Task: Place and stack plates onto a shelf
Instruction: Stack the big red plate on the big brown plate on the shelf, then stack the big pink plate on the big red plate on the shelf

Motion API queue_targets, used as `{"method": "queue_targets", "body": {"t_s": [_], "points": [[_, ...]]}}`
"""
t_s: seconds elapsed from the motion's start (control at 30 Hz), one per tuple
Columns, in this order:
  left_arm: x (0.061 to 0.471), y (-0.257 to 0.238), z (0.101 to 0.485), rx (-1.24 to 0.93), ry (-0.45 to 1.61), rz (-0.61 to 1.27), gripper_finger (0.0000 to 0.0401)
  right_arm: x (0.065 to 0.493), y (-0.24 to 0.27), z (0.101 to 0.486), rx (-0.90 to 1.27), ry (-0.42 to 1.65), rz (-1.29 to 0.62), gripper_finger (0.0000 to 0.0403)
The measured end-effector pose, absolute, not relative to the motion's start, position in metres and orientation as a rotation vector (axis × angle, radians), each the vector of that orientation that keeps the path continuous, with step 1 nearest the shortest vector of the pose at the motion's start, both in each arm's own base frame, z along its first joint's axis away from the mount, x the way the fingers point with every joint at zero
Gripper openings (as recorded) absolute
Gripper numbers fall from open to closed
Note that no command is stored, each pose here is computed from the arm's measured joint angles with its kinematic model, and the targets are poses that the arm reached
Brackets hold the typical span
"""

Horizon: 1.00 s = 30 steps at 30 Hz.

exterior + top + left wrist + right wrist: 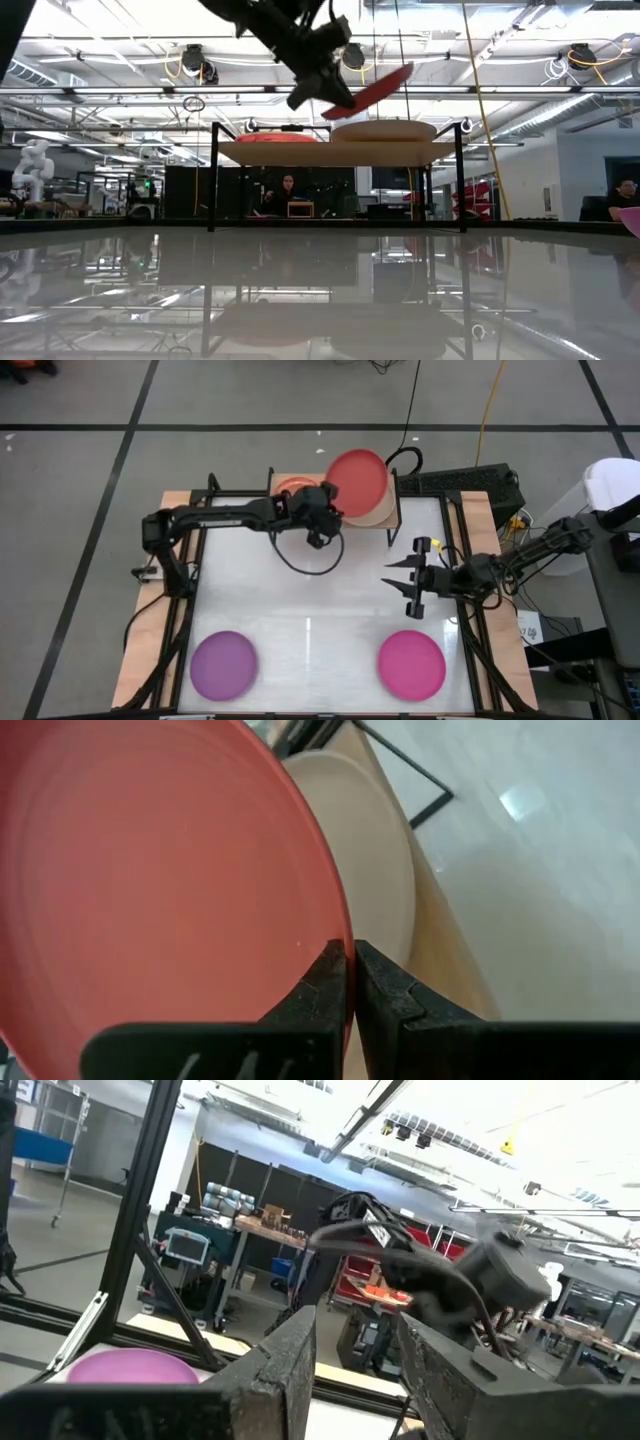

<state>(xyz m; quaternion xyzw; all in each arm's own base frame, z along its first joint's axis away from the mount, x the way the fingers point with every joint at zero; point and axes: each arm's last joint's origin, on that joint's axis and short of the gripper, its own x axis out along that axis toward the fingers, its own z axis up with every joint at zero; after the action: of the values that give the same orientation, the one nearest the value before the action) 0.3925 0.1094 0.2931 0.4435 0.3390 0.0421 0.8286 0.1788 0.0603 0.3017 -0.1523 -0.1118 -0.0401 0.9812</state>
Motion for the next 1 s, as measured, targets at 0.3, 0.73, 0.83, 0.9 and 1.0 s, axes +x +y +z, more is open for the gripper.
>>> {"method": "queue_targets", "body": {"t_s": [0.3, 0.73, 0.83, 0.9, 1.0], "points": [[0.405, 0.114, 0.281, 0.933, 0.721, 0.075, 0.0031, 0.179, 0.060, 0.301, -0.323, -0.219, -0.083, 0.0128], [0.404, 0.111, 0.292, 0.956, 0.750, 0.253, 0.0153, 0.179, 0.060, 0.300, -0.328, -0.207, -0.080, 0.0128], [0.396, 0.103, 0.312, 0.959, 0.713, 0.316, 0.0158, 0.179, 0.061, 0.299, -0.319, -0.200, -0.078, 0.0128], [0.385, 0.096, 0.329, 0.930, 0.678, 0.331, 0.0158, 0.180, 0.061, 0.299, -0.319, -0.194, -0.078, 0.0128], [0.367, 0.083, 0.358, 0.877, 0.588, 0.348, 0.0159, 0.180, 0.060, 0.298, -0.319, -0.179, -0.096, 0.0128]]}}
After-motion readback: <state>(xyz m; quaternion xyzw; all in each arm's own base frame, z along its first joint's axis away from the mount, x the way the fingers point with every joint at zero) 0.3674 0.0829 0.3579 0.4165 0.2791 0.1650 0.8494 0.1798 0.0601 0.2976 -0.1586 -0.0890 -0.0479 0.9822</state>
